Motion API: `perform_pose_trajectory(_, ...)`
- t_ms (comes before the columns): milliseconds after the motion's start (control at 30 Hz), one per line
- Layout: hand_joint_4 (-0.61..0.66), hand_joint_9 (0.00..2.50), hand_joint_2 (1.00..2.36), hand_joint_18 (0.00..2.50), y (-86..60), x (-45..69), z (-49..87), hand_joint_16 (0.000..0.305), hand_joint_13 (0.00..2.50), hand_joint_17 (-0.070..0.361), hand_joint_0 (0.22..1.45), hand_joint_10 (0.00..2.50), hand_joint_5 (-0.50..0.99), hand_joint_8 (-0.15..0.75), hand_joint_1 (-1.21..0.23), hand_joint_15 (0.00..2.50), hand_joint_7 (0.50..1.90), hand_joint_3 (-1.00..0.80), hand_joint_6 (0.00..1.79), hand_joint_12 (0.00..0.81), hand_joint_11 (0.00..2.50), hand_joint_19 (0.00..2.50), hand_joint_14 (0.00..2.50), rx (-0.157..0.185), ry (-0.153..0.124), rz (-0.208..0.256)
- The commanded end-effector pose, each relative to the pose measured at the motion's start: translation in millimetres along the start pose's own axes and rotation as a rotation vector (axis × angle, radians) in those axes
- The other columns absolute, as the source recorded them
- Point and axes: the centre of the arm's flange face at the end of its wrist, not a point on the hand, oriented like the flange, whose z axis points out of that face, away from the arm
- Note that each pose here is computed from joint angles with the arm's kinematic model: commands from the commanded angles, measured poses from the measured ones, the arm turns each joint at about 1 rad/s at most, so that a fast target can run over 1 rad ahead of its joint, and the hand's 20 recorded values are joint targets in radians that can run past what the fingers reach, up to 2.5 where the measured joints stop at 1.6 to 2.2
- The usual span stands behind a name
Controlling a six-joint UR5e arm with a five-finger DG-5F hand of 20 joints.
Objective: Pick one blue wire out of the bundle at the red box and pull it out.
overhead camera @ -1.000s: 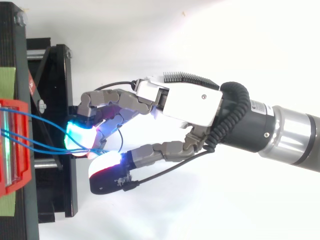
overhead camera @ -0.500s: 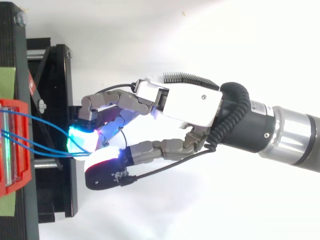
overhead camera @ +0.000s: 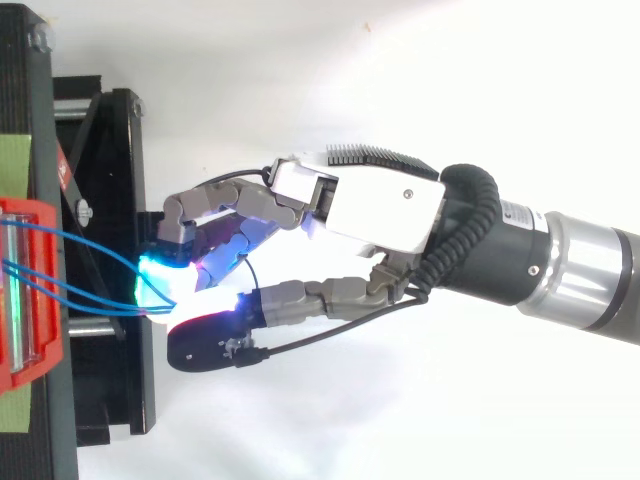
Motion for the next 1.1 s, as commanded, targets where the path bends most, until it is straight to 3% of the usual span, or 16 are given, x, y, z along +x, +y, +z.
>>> perform_pose_trajectory(0,0.18,0.98,1.02,0.60,0.1,-0.5,0.5,0.058,0.70,0.131,0.57,0.02,-0.09,0.229,-0.67,0.48,1.04,-0.19,0.77,0.361,0.57,0.77,0.02,-0.001,-0.001,0.000)
perform_pose_trajectory(333,0.14,0.98,1.02,0.61,4.0,-0.6,2.1,0.058,0.71,0.131,0.59,0.02,-0.11,0.226,-0.74,0.49,0.99,-0.13,0.81,0.360,0.59,0.78,0.02,-0.004,0.000,0.002)
perform_pose_trajectory(567,0.13,0.99,1.02,0.62,17.9,1.2,8.3,0.058,0.73,0.131,0.59,0.03,-0.11,0.227,-0.75,0.50,0.93,-0.12,0.83,0.358,0.60,0.78,0.02,-0.011,0.033,0.004)
perform_pose_trajectory(667,0.14,0.99,1.02,0.62,19.8,0.7,7.9,0.058,0.73,0.131,0.59,0.02,-0.11,0.225,-0.75,0.50,0.94,-0.12,0.84,0.358,0.61,0.77,0.02,0.014,0.043,-0.010)
perform_pose_trajectory(733,0.14,0.99,1.02,0.62,24.6,-1.7,3.1,0.058,0.73,0.131,0.60,0.03,-0.11,0.226,-0.75,0.50,0.94,-0.12,0.84,0.357,0.61,0.78,0.02,0.060,0.059,-0.033)
perform_pose_trajectory(1067,0.13,1.00,1.02,0.62,37.3,-13.0,-9.3,0.058,0.73,0.131,0.60,0.02,-0.12,0.228,-0.75,0.50,0.93,-0.12,0.84,0.356,0.60,0.78,0.02,0.144,0.082,-0.075)
